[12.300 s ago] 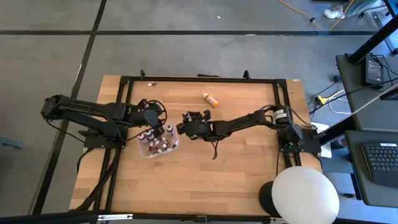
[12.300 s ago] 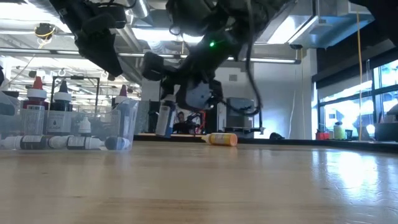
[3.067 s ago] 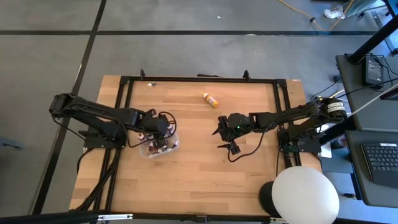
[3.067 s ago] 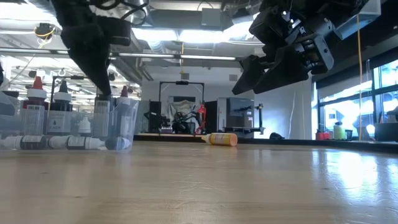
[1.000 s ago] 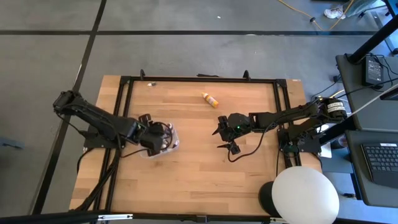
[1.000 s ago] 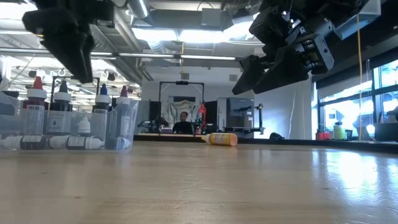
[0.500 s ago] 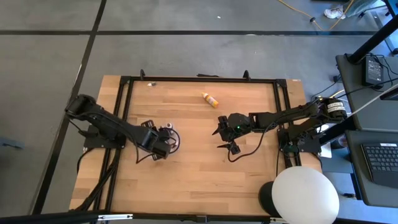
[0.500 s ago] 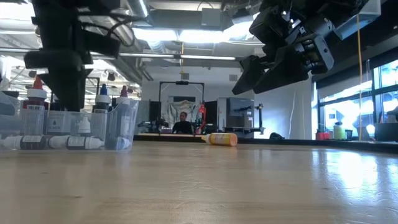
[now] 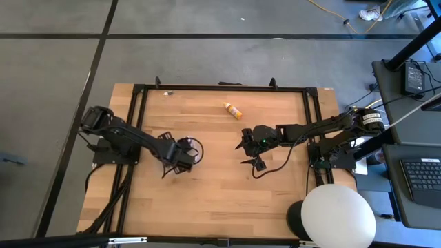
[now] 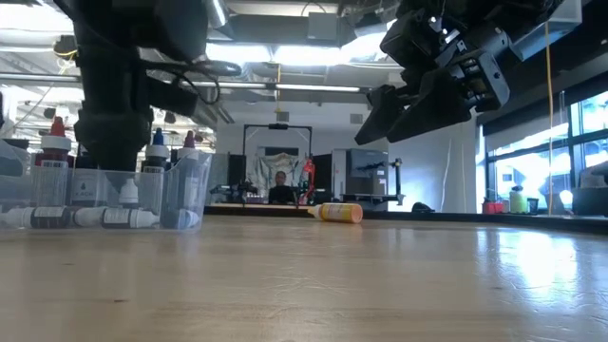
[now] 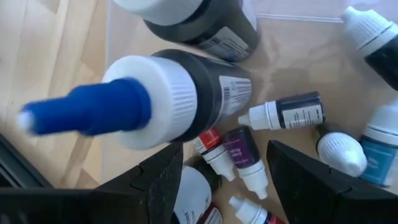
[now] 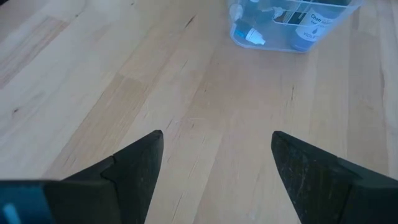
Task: Pick & Place food coloring
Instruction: Adjust the food coloring bottles in the transparent bin
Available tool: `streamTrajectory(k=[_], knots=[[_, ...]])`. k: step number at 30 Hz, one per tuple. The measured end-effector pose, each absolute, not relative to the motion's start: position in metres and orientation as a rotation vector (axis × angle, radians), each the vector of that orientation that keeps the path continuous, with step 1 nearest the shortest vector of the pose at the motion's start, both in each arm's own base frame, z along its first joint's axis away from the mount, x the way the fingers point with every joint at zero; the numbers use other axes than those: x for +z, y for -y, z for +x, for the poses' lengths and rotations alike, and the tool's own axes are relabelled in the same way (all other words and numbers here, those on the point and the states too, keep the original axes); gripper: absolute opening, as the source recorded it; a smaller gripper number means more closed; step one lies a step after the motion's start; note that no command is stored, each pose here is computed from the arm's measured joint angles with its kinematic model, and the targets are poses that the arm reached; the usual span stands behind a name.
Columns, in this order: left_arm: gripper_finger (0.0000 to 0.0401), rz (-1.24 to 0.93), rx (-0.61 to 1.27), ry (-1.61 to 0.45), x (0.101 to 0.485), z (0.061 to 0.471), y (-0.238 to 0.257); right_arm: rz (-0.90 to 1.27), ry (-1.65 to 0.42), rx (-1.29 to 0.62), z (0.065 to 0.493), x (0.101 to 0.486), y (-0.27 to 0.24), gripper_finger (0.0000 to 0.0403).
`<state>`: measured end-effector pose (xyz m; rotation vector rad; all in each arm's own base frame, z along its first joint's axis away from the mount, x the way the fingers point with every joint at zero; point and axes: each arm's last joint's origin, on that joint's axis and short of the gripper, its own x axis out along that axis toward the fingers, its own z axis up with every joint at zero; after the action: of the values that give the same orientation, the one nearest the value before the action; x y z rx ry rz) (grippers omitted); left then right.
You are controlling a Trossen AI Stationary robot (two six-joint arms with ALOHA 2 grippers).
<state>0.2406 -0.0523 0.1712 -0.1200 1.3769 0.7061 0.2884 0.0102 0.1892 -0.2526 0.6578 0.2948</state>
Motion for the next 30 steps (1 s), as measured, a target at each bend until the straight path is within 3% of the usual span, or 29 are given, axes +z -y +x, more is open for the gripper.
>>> streamTrajectory(k=[14, 30], knots=[[0.0224, -0.153, 0.734, -1.489, 0.148, 0.249, 0.044, -0.255, -0.633, 0.293, 0.290, 0.191, -0.010, 0.0302], [0.0223, -0.202, 0.571, -1.539, 0.146, 0.255, 0.040, -0.255, -0.636, 0.293, 0.290, 0.191, -0.010, 0.0302]])
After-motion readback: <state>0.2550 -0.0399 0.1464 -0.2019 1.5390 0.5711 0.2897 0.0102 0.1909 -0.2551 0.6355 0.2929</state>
